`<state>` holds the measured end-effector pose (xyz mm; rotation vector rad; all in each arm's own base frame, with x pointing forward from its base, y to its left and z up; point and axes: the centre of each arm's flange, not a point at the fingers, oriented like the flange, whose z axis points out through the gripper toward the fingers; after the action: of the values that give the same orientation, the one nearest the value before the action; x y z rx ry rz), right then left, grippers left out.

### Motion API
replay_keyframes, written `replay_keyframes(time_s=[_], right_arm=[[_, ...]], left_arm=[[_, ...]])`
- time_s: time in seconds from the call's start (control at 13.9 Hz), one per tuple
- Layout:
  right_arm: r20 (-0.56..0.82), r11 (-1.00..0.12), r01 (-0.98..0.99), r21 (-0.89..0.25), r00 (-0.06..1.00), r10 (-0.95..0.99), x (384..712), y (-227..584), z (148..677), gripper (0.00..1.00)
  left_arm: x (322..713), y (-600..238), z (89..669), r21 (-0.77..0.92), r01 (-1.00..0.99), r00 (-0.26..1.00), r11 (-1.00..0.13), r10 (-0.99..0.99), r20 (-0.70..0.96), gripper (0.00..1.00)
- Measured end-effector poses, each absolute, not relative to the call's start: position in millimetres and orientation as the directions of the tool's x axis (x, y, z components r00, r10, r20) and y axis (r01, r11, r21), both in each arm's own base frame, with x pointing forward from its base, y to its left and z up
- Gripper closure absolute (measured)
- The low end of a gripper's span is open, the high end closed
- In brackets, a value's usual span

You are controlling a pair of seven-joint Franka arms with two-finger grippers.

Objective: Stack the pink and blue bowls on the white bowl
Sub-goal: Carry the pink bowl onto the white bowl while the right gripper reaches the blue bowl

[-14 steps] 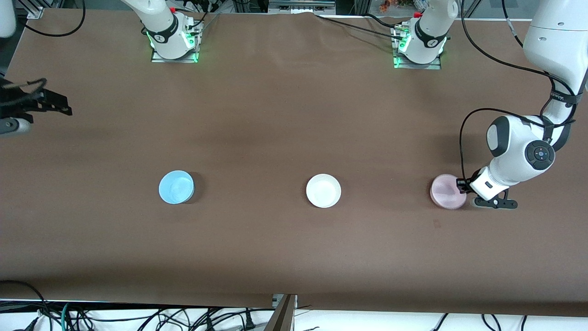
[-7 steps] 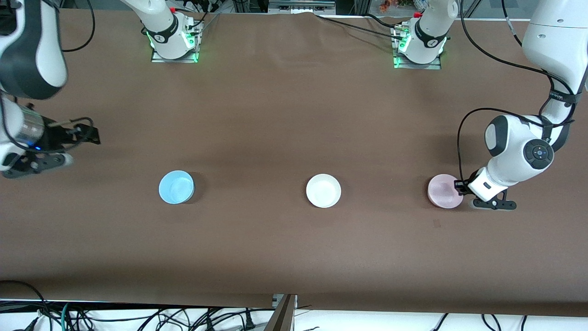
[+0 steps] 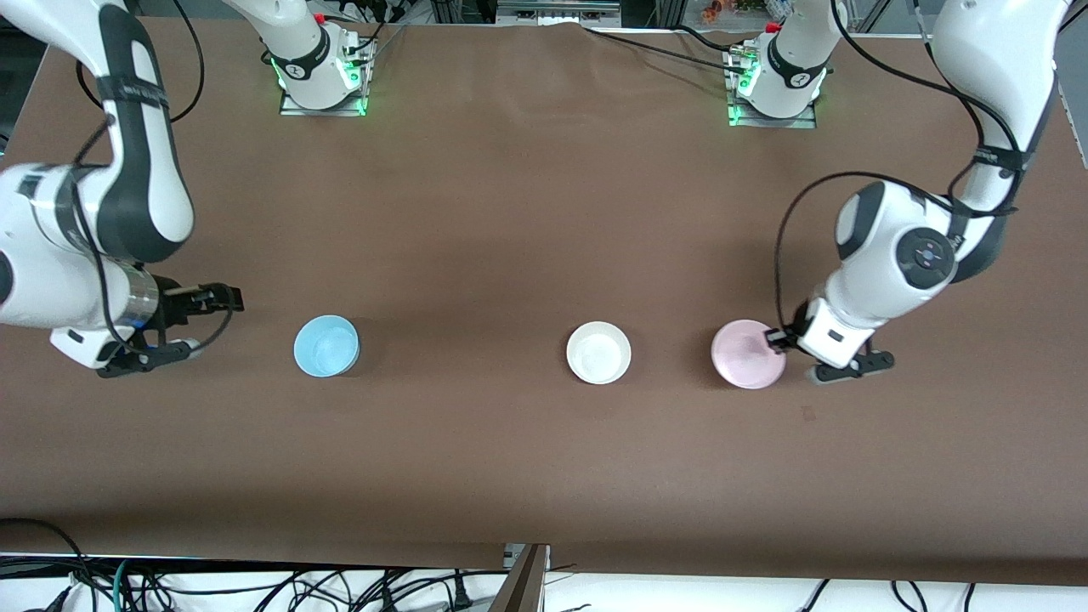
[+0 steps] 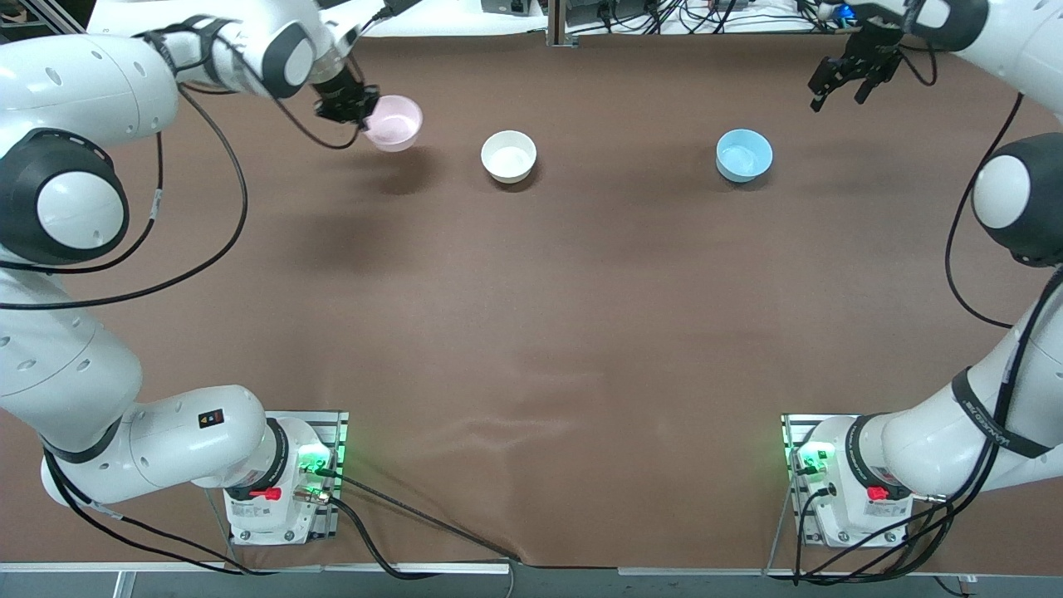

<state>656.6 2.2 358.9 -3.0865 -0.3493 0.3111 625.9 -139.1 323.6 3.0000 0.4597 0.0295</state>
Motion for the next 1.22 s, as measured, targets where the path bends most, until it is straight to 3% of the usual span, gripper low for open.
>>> replay_keyframes(time_s=[0.5, 0.93, 1.08, 1.22], right_arm=[[-0.166, -0.979, 0.176, -0.098, 0.967, 0.191, 673, 31, 246, 0.00], [-0.170, -0.981, 0.168, -0.095, 0.968, 0.183, 665, 38, 210, 0.00], [-0.176, -0.981, 0.168, -0.097, 0.967, 0.183, 663, 39, 207, 0.04], [-0.174, -0.981, 0.160, -0.106, 0.969, 0.177, 662, 40, 207, 0.26]], left_arm=[[576, -295, 327, 0.128, 0.441, 0.898, -0.888, 0.437, -0.059, 0.97], [571, -338, 287, 0.135, 0.507, 0.860, -0.851, 0.511, -0.010, 0.97], [570, -345, 273, 0.140, 0.524, 0.849, -0.840, 0.529, -0.005, 0.97], [570, -348, 267, 0.145, 0.535, 0.842, -0.832, 0.539, -0.014, 0.97]])
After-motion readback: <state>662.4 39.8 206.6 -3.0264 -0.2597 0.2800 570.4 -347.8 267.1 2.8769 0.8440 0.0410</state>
